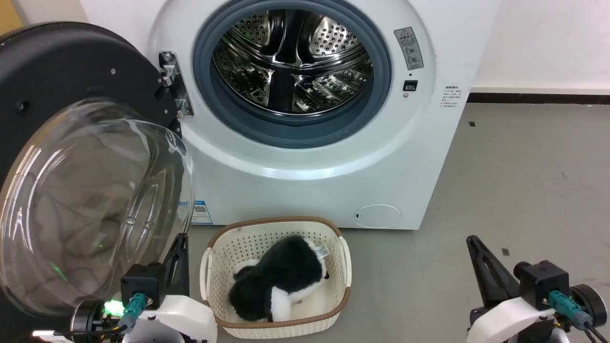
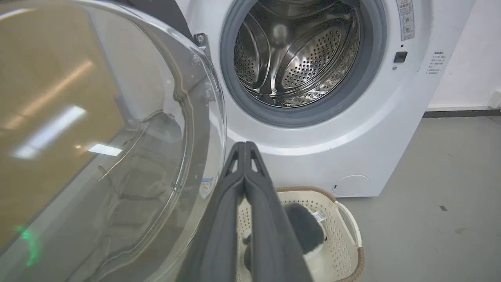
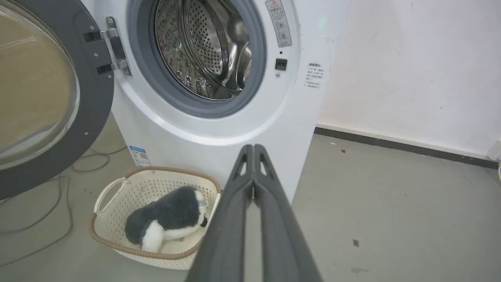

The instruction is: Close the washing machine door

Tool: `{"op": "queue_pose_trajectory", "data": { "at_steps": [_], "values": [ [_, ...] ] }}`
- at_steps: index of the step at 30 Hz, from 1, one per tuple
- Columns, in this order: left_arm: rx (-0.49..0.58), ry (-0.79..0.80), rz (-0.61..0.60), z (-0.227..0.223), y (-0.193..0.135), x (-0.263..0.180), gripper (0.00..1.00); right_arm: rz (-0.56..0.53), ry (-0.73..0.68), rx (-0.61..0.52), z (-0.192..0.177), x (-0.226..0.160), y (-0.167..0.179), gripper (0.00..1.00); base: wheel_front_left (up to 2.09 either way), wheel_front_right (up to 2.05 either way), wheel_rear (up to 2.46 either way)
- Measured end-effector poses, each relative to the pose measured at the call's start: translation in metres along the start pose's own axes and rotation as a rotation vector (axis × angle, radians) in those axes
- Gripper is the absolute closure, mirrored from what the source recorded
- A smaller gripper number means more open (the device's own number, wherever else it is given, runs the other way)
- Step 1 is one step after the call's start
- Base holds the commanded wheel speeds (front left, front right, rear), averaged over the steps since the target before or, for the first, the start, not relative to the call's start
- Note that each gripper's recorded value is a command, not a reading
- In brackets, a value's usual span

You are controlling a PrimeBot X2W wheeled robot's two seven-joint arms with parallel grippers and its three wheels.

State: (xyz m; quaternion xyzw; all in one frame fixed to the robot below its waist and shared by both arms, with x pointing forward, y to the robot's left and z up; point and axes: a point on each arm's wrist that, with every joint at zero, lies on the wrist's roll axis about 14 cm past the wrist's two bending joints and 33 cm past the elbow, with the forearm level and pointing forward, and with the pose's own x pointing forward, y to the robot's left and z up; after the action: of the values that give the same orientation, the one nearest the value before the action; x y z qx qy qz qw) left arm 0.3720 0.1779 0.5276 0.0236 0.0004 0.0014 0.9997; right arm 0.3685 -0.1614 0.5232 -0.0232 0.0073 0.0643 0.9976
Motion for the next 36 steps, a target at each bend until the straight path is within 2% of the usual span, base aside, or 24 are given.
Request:
{"op": "queue_pose_trajectory", "data": {
  "at_steps": [23, 24, 36],
  "values": [
    [0.0, 0.0, 0.0, 0.0, 0.0, 0.0, 1.0, 0.0, 0.0, 0.0, 0.0, 0.0, -0.0001, 1.0, 0.0, 0.0, 0.0],
    [0.0, 0.0, 0.0, 0.0, 0.0, 0.0, 0.0, 0.0, 0.0, 0.0, 0.0, 0.0, 0.0, 0.0, 0.0, 0.0, 0.0],
    [-0.001, -0.009, 0.006, 0.0008, -0.0012, 0.0003, 0.0, -0.003, -0.015, 0.023, 0.0024, 0.0003, -0.001, 0.0, 0.0, 0.0, 0.0]
  ]
}}
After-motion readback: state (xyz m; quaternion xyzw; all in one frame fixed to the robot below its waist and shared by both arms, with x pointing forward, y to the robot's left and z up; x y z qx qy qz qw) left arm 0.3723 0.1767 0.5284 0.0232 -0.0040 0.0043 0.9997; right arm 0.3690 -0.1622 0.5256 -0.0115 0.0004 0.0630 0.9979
